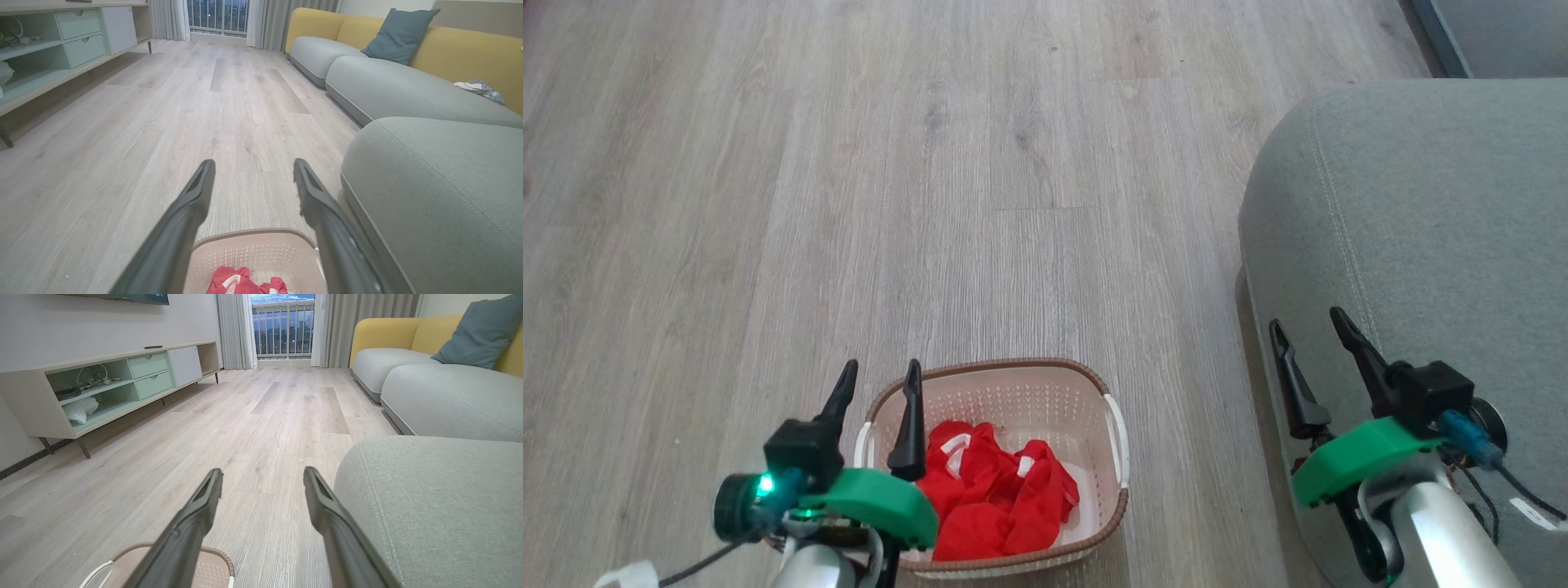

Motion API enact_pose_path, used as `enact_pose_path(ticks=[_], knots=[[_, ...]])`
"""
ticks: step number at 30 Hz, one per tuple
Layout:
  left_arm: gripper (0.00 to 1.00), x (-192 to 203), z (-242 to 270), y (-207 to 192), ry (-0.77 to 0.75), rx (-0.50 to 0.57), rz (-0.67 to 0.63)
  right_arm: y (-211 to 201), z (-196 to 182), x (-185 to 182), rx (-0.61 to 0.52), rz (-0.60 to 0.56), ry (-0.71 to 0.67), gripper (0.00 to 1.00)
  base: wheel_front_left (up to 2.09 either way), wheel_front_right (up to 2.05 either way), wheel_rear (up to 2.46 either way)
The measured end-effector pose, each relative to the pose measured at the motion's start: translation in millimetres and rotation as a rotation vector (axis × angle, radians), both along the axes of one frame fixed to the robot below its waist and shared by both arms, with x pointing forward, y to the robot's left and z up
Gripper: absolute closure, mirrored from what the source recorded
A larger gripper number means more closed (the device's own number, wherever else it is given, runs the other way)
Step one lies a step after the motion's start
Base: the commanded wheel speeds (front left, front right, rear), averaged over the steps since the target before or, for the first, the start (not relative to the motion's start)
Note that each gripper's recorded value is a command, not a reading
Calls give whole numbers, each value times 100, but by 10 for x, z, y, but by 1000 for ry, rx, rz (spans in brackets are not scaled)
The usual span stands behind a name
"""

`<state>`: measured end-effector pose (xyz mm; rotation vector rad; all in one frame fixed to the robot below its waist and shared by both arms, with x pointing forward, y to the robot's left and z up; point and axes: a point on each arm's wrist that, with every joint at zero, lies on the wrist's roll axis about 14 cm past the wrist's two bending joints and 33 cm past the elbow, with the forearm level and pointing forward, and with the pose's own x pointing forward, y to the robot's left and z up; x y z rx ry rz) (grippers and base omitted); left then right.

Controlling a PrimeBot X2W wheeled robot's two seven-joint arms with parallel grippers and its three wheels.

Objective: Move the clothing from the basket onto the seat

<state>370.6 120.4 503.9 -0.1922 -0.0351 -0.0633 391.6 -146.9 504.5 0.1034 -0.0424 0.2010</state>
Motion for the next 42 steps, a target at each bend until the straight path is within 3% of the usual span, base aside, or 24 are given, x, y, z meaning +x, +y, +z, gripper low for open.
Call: enact_pose_path(ticks=[17,26,35,42], knots=[[0,18,-156,-84,43,32,-19,39,-90,39,-37,26,17,0,0,0,0],[0,252,-853,-451,227,163,-168,-54,-285,350,-92,51,54,0,0,0,0],[0,385,-1962,-687,523,296,-341,-170,-613,767,-139,76,94,0,0,0,0],[0,442,-2573,-805,667,365,-467,-146,-924,921,-147,105,136,0,0,0,0]])
